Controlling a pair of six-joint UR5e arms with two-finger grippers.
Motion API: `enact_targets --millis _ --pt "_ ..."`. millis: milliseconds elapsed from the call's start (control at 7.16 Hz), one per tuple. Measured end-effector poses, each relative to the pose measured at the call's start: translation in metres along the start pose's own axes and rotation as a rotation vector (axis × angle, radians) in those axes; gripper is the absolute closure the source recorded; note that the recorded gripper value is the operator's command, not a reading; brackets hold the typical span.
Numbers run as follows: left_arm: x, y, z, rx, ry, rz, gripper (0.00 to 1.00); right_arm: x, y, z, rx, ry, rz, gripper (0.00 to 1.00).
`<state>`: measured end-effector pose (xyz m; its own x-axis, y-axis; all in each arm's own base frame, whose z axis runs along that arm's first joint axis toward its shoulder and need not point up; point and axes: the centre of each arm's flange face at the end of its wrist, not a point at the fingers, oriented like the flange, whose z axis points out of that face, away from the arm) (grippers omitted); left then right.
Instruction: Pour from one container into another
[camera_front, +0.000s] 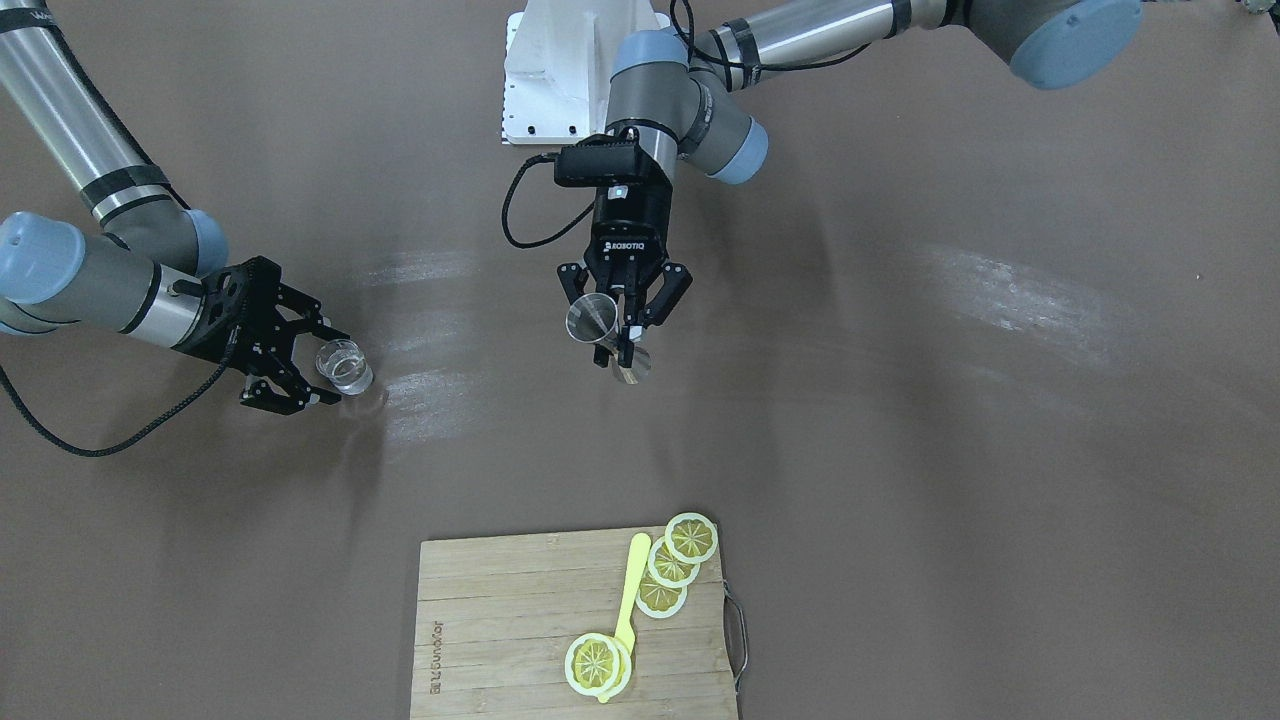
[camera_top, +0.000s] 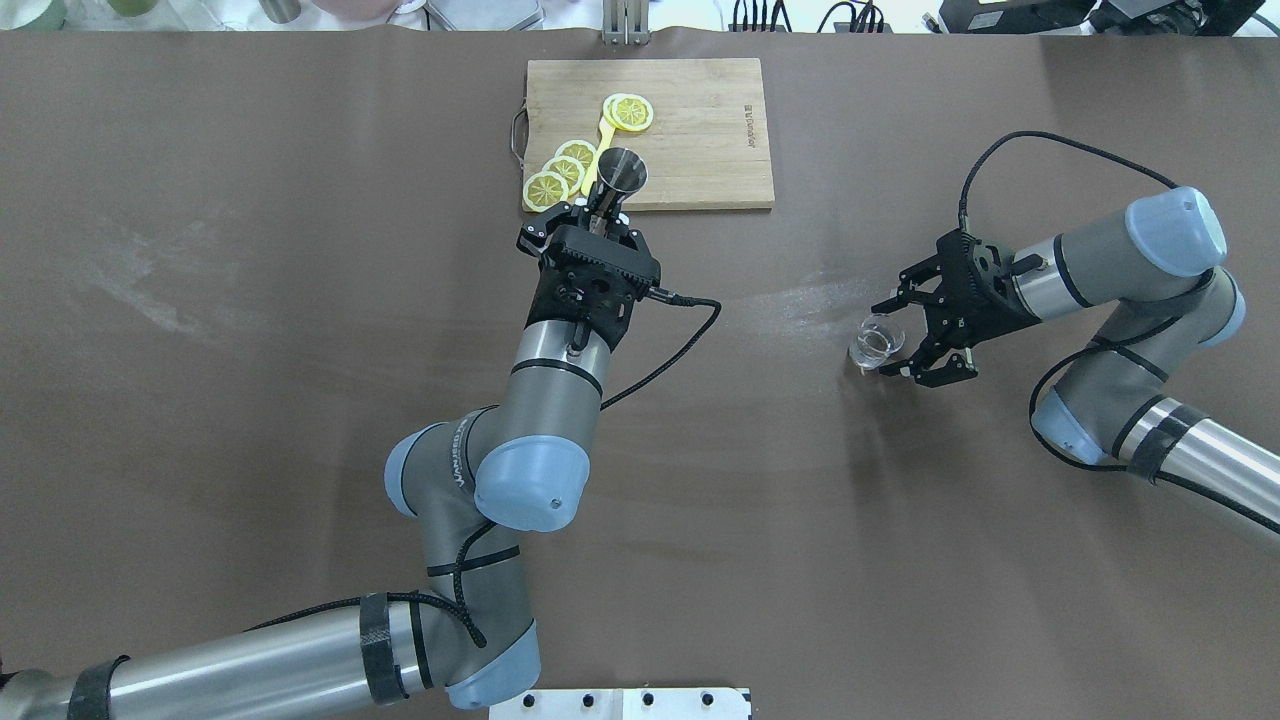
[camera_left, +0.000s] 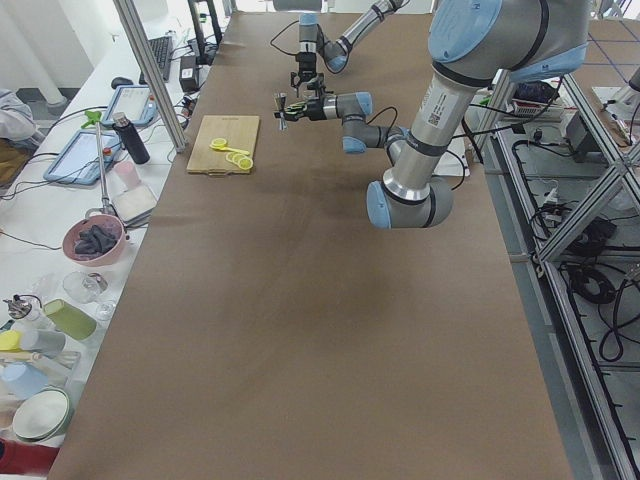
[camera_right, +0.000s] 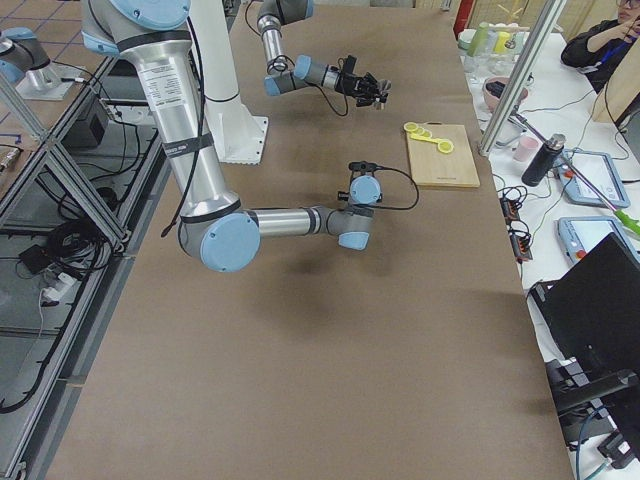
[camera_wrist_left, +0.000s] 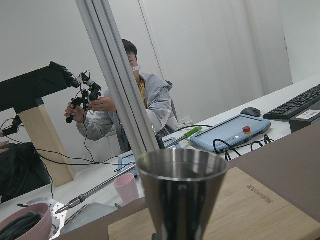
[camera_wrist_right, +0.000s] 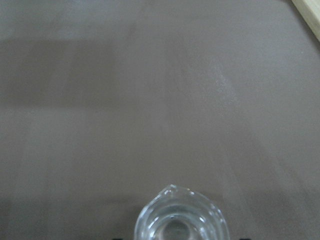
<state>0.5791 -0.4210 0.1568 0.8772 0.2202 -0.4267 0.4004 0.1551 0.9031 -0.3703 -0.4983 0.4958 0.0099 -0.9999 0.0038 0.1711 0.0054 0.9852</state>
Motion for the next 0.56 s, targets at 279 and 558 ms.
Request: enact_targets --millis 279,558 --pt "-0.002 0.002 -0.005 0.013 0.044 -0.035 1.0 -0.003 0.002 0.002 -0.001 -0.019 0.007 0.55" --pt "-0.007 0.012 -0.012 0.027 0.104 -0.087 1.0 -0.003 0.002 -0.001 -0.001 -0.021 0.01 0.7"
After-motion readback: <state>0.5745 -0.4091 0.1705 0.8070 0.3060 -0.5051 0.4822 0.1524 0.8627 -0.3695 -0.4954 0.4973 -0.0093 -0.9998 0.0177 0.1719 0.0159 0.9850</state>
